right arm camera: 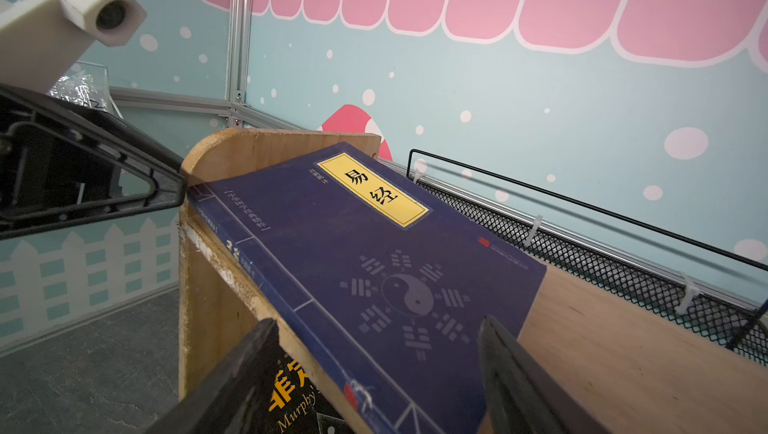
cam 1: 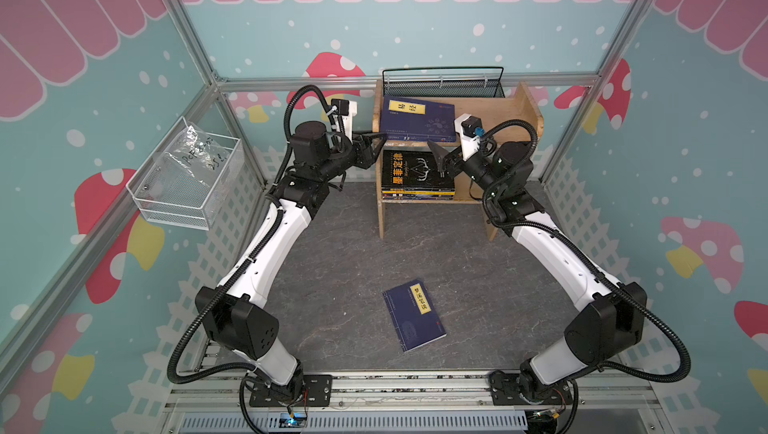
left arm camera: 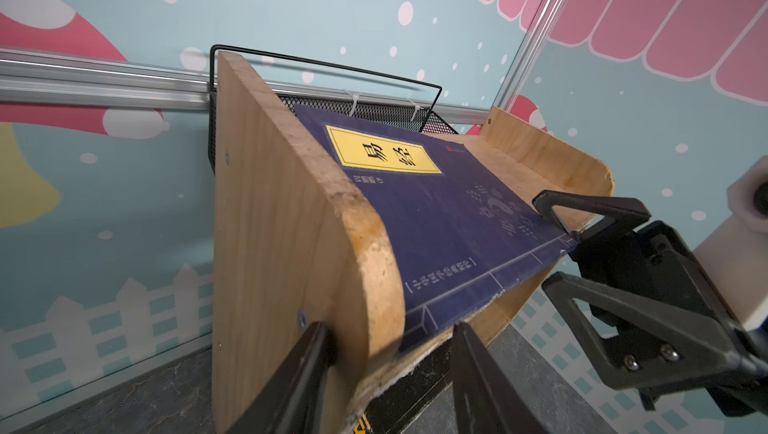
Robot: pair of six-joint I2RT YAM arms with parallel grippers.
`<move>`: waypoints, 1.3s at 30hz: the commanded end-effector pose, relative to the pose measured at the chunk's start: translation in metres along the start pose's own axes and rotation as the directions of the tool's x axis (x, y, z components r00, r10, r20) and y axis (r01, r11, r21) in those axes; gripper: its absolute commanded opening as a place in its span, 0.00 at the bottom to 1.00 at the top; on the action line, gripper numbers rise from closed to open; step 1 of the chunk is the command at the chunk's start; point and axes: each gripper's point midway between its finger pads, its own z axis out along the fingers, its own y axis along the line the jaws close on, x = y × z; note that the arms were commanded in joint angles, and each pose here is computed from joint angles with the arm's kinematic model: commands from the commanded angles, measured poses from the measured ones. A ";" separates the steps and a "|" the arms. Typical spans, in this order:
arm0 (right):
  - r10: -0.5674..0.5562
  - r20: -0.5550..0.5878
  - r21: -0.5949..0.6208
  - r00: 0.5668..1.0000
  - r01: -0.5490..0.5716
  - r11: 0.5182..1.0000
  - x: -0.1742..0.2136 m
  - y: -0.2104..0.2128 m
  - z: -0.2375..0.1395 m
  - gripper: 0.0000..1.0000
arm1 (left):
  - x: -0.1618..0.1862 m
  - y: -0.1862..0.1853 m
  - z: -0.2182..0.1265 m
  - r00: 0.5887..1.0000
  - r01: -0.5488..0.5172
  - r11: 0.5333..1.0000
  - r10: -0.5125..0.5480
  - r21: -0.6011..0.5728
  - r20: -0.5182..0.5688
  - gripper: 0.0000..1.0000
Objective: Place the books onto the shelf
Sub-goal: 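Press the stacked navy books farther onto the top shelf with both grippers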
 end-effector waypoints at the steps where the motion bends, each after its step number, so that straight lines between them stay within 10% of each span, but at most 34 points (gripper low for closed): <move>1: 0.068 -0.106 -0.044 0.992 -0.073 0.996 0.036 0.010 0.009 0.75 | 0.021 -0.007 0.009 0.998 -0.028 0.999 0.029 0.014 -0.049 0.47; 39: 0.140 -0.126 0.013 0.982 -0.140 0.990 0.032 0.003 0.000 0.70 | 0.012 -0.013 0.001 0.999 -0.047 0.999 0.047 -0.012 -0.015 0.42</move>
